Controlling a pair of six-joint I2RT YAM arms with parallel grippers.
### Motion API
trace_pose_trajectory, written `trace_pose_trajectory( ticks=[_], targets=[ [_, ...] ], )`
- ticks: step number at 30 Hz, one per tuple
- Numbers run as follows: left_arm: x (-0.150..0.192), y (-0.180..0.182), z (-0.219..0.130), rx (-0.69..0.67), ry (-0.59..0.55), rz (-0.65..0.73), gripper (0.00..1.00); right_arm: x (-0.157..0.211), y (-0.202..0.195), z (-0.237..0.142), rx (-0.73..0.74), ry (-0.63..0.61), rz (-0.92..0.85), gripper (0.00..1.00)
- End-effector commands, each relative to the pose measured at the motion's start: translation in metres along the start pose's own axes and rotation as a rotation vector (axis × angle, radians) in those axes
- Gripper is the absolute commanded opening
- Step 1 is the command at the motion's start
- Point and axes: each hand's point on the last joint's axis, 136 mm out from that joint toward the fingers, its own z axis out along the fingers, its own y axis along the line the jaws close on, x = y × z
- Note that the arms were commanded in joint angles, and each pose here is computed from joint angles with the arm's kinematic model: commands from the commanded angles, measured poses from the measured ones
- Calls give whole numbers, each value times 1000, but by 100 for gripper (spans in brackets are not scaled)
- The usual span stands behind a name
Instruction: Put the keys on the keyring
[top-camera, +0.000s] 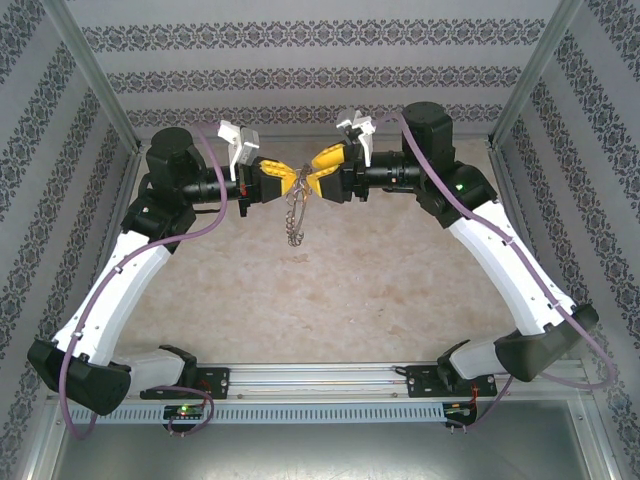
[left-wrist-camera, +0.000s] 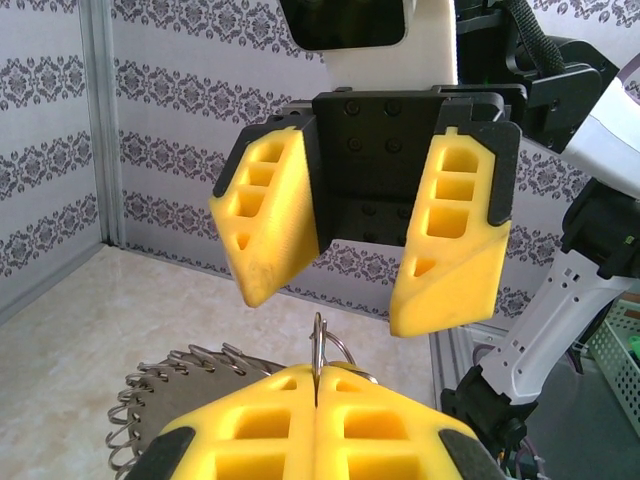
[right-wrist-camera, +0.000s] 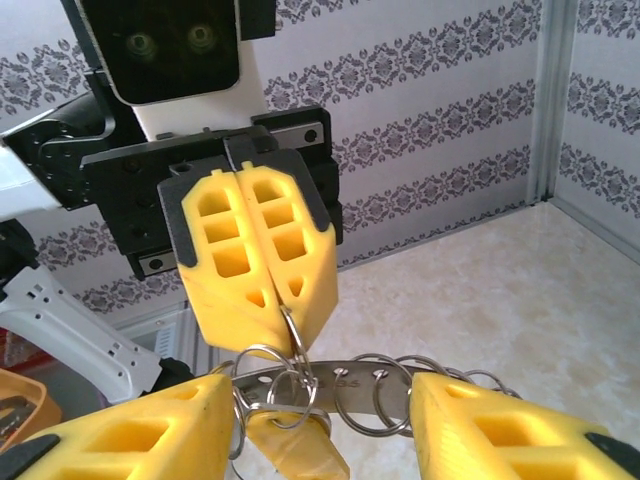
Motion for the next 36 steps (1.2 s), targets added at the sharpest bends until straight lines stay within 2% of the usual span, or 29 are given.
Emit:
trace_pose_trajectory(
  ticks=[1, 13, 21, 23, 28, 36],
  targets=[
    [-24, -14, -1, 47, -55, 71, 0, -14, 6, -1, -49, -32, -29, 47],
    [-24, -16, 0, 70, -52, 69, 0, -12, 0, 9, -46, -19, -37, 42],
    [-23, -13, 0, 63, -48, 70, 0, -12, 7, 10, -92, -10, -45, 19],
    [-23, -12, 0, 65, -47, 69, 0, -13, 10, 11, -110, -12, -46, 20],
    [-23, -11, 1, 67, -50, 68, 0, -11, 12, 11, -122, -3, -33, 29],
    [-27, -13, -2, 70, -67, 65, 0, -5, 10, 13, -119, 12, -22, 27]
  ],
)
